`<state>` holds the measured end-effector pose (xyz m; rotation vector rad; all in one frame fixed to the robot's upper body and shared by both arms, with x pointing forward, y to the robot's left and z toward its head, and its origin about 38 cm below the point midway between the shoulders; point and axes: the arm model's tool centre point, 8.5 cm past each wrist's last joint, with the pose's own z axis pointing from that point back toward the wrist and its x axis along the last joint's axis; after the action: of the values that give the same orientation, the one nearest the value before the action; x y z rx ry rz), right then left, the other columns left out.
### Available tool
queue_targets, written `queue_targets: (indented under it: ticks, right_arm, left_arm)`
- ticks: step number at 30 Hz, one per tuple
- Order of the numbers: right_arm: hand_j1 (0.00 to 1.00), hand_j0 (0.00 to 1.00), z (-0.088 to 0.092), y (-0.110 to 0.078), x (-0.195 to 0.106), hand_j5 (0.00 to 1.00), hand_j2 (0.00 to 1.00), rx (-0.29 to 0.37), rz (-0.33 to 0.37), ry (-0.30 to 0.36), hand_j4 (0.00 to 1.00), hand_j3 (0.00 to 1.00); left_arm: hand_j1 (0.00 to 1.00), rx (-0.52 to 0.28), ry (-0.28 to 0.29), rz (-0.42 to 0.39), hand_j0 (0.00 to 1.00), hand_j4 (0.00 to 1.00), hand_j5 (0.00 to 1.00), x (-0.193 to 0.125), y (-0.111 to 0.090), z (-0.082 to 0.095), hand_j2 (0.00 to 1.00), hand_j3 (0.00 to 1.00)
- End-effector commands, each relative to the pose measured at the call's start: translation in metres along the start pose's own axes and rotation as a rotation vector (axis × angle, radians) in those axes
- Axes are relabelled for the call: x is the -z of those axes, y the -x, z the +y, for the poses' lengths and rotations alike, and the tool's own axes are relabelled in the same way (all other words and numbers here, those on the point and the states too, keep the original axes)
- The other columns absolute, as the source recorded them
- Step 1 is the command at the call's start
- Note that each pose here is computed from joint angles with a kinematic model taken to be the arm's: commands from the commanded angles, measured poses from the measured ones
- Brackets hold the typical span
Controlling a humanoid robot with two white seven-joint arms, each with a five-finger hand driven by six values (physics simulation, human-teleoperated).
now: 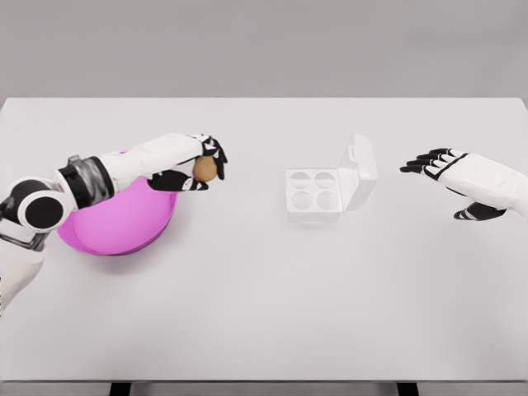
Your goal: Pack egg into the box and close the box lid
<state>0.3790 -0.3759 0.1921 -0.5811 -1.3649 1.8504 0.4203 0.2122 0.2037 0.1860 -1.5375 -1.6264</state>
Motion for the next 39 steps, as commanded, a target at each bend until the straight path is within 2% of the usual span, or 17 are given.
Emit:
queue_targets:
  ticks: [1,25,34,36,39]
  right_arm:
    - [1.00,1.00,-0.001,0.000,0.000,1.00,1.00,0.004,0.000,0.003,1.00,1.00]
    - [1.00,1.00,0.000,0.000,0.000,1.00,1.00,0.005,-0.001,0.003,1.00,1.00]
    - [1.00,1.00,0.000,0.000,0.000,1.00,1.00,0.006,-0.001,0.002,1.00,1.00]
    - [1.00,1.00,0.005,-0.001,-0.001,1.00,1.00,0.012,-0.002,-0.008,1.00,1.00]
    - [1.00,1.00,0.006,-0.002,0.000,1.00,1.00,0.015,-0.004,-0.008,1.00,1.00]
  left_arm:
    - [0.41,-0.006,-0.008,-0.016,0.41,0.41,0.41,0.007,-0.006,-0.002,0.41,0.41]
    - [0.41,-0.047,-0.030,-0.118,0.41,0.41,0.41,0.060,-0.052,-0.023,0.41,0.41]
    - [0.41,-0.077,-0.030,-0.119,0.41,0.41,0.41,0.088,-0.063,-0.035,0.41,0.41]
    - [0.41,-0.096,-0.015,-0.100,0.41,0.41,0.41,0.093,-0.057,-0.042,0.41,0.41]
    - [0.41,-0.110,-0.013,-0.103,0.41,0.41,0.41,0.104,-0.062,-0.046,0.41,0.41]
